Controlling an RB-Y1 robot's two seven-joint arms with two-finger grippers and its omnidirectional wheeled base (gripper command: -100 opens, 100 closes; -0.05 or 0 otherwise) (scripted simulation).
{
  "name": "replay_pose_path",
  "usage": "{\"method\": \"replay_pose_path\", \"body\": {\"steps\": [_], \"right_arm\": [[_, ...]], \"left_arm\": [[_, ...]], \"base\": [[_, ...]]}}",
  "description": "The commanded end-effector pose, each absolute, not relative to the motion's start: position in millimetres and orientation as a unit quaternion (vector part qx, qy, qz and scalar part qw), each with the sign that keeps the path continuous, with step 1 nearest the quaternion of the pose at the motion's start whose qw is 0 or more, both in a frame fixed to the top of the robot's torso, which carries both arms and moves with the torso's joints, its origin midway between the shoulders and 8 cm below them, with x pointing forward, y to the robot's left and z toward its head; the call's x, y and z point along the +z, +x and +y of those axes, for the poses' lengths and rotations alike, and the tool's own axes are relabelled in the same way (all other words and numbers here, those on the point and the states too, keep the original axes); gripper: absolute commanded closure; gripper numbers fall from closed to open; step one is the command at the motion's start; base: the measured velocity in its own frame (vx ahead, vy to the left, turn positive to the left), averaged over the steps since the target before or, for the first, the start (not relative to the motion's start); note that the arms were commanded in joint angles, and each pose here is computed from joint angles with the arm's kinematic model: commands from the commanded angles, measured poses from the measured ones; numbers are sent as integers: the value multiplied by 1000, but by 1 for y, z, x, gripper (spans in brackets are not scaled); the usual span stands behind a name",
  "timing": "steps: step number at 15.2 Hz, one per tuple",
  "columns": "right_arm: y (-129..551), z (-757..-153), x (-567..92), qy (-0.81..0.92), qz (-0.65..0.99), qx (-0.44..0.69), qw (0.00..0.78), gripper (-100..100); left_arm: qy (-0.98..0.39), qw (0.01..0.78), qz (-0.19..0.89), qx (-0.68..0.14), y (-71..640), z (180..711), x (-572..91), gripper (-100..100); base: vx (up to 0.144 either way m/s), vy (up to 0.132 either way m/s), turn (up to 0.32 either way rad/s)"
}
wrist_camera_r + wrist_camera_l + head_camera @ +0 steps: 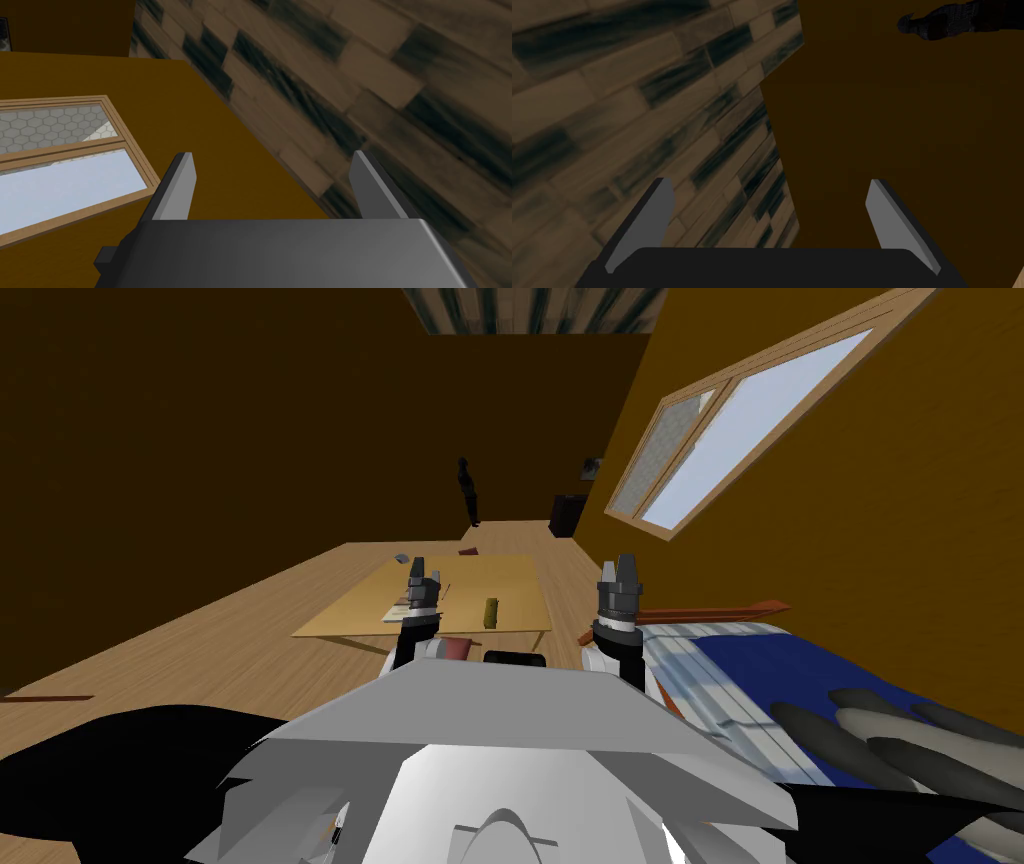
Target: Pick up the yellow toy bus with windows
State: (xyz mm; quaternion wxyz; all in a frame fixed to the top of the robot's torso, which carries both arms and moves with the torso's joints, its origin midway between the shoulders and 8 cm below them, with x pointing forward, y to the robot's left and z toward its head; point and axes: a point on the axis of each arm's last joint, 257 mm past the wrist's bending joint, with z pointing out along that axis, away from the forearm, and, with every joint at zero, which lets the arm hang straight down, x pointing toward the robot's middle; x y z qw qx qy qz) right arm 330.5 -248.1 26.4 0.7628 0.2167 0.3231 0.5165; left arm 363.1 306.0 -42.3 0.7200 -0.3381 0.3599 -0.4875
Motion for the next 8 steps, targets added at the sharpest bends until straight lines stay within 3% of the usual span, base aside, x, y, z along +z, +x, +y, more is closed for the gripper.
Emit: {"method": "replay_pose_path", "body": {"steps": [1,4,8], "right_arm": [[330,-248,26,217,323,517,763,0],[331,-248,26,217,323,517,763,0],[331,-248,26,217,323,517,763,0]], "left_arm": [[-334,715,372,-488,366,304,-46,-100],[-331,704,394,-490,372,300,-55,-100],[-334,677,436,-490,385,294,-78,-100]], "base": [[-48,-1,-17],[-135,-9,-83],[-76,7,-107]]}}
